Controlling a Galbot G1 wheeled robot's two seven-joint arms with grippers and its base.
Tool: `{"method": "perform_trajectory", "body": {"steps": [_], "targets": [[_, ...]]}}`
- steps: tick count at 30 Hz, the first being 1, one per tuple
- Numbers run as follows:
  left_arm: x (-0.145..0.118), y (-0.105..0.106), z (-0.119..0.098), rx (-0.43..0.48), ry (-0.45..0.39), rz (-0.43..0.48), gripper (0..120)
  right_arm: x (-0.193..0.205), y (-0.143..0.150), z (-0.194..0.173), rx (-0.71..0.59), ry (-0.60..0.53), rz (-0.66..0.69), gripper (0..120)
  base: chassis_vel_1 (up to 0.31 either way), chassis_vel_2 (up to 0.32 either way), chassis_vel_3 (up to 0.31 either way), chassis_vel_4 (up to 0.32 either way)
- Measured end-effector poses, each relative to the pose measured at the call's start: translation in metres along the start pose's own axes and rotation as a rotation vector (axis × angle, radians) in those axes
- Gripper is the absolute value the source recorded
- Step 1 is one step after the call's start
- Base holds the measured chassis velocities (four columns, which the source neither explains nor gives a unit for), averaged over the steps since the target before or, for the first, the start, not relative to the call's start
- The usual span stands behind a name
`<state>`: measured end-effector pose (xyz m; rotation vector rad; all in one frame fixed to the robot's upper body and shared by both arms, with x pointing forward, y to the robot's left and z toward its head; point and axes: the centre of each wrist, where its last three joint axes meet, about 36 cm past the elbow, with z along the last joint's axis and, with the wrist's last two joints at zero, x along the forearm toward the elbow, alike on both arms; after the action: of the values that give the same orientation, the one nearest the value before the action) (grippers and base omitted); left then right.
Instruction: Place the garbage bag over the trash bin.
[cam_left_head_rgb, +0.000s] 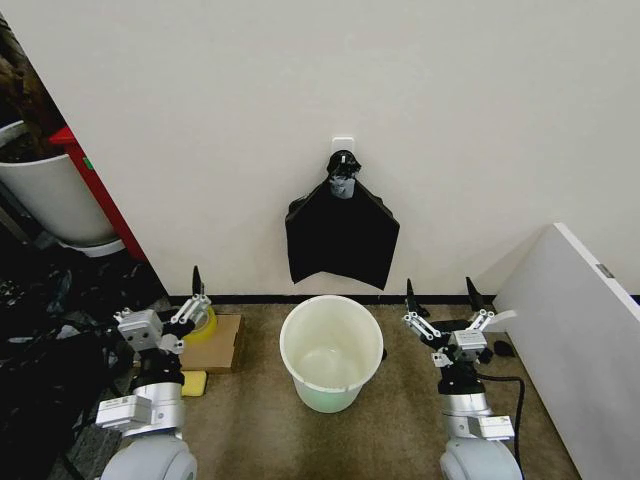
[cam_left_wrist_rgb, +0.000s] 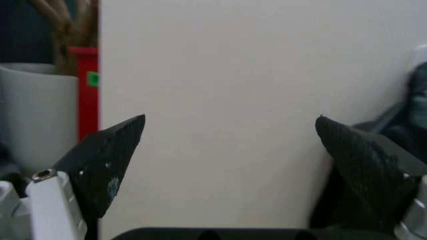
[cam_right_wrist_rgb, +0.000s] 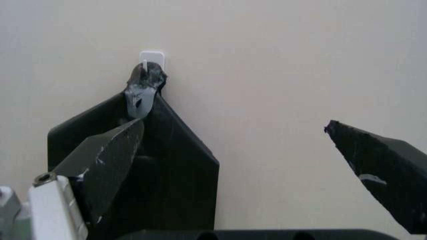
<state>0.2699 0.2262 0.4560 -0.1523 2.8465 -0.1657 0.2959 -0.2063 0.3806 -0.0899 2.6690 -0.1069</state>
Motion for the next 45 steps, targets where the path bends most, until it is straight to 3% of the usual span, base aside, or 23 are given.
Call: {"method": "perform_trajectory", "body": {"steps": [4,7,20,23,24,25,26,27,28,31,38,45], "targets": [[0.001,0.003,0.009,0.030,-0.036,0.101,100,-0.001,0.005,0.000,-0.072,0.076,0.008,100,0.000,0.000,0.000,0.000],[0.001,0.003,0.010,0.034,-0.054,0.124,100,-0.004,0.011,0.000,-0.159,0.110,0.024,100,0.000,0.000,0.000,0.000],[0.009,0.003,0.007,-0.024,-0.073,0.096,100,-0.024,0.028,-0.005,-0.476,0.167,-0.009,100,0.000,0.000,0.000,0.000],[0.012,0.001,0.008,-0.038,-0.068,0.073,100,-0.037,0.036,-0.008,-0.699,0.184,-0.018,100,0.000,0.000,0.000,0.000],[0.012,0.001,0.008,-0.038,-0.068,0.073,100,-0.037,0.036,-0.008,-0.699,0.184,-0.018,100,0.000,0.000,0.000,0.000],[0.015,0.000,0.008,-0.047,-0.065,0.064,100,-0.050,0.040,-0.009,-0.838,0.176,-0.026,100,0.000,0.000,0.000,0.000],[0.015,0.000,0.008,-0.047,-0.065,0.063,100,-0.052,0.040,-0.009,-0.856,0.175,-0.027,100,0.000,0.000,0.000,0.000],[0.018,-0.001,0.007,-0.060,-0.065,0.054,100,-0.072,0.043,-0.008,-1.008,0.163,-0.033,100,0.000,0.000,0.000,0.000],[0.018,-0.001,0.007,-0.060,-0.065,0.054,100,-0.072,0.043,-0.008,-1.008,0.163,-0.033,100,0.000,0.000,0.000,0.000],[0.021,-0.001,0.004,-0.079,-0.068,0.032,100,-0.120,0.049,-0.004,-1.222,0.106,-0.044,100,0.000,0.000,0.000,0.000],[0.024,0.000,0.000,-0.089,-0.073,0.018,100,-0.161,0.067,0.002,-1.331,0.042,-0.084,100,0.000,0.000,0.000,0.000],[0.025,0.000,0.001,-0.096,-0.067,-0.001,100,-0.188,0.098,0.018,-1.352,0.067,-0.106,100,0.000,0.000,0.000,0.000]]}}
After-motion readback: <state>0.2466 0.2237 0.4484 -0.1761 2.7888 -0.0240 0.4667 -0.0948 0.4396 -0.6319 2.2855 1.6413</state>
